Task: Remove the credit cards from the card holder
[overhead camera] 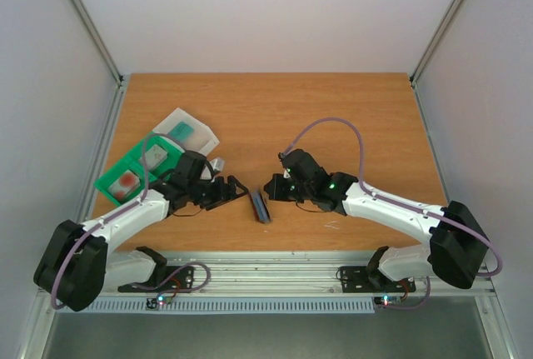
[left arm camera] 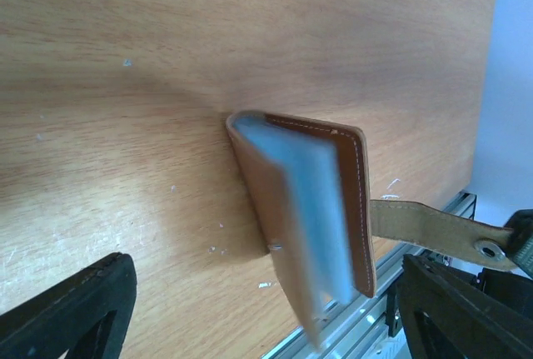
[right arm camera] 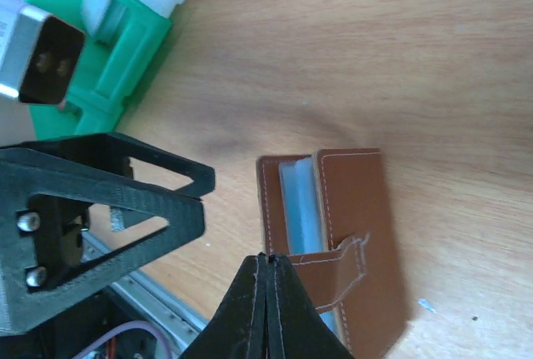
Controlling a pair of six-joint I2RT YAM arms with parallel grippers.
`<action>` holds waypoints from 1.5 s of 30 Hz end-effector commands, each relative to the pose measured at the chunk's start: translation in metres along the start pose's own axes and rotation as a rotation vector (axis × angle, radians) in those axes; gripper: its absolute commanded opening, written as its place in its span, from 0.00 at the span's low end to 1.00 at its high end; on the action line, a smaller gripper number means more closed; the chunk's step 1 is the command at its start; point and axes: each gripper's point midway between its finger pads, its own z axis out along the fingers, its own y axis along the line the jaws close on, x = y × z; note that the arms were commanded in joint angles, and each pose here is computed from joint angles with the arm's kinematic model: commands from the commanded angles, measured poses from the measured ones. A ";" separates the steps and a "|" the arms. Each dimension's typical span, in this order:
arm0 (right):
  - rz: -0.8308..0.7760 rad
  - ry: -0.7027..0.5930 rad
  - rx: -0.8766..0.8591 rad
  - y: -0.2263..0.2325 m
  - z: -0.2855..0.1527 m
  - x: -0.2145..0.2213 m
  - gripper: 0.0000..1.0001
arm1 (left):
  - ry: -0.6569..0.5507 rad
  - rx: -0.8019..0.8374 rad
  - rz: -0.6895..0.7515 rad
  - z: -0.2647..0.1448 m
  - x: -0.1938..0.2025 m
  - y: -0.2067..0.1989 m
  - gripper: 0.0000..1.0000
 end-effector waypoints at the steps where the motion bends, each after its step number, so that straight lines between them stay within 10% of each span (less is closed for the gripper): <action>1: 0.030 0.005 -0.078 0.017 0.004 0.000 0.01 | 0.008 0.013 0.028 -0.004 0.001 -0.007 0.85; 45: -0.018 -0.020 0.594 -0.159 -0.020 0.032 0.01 | 0.067 0.010 -0.054 0.054 0.004 0.019 0.48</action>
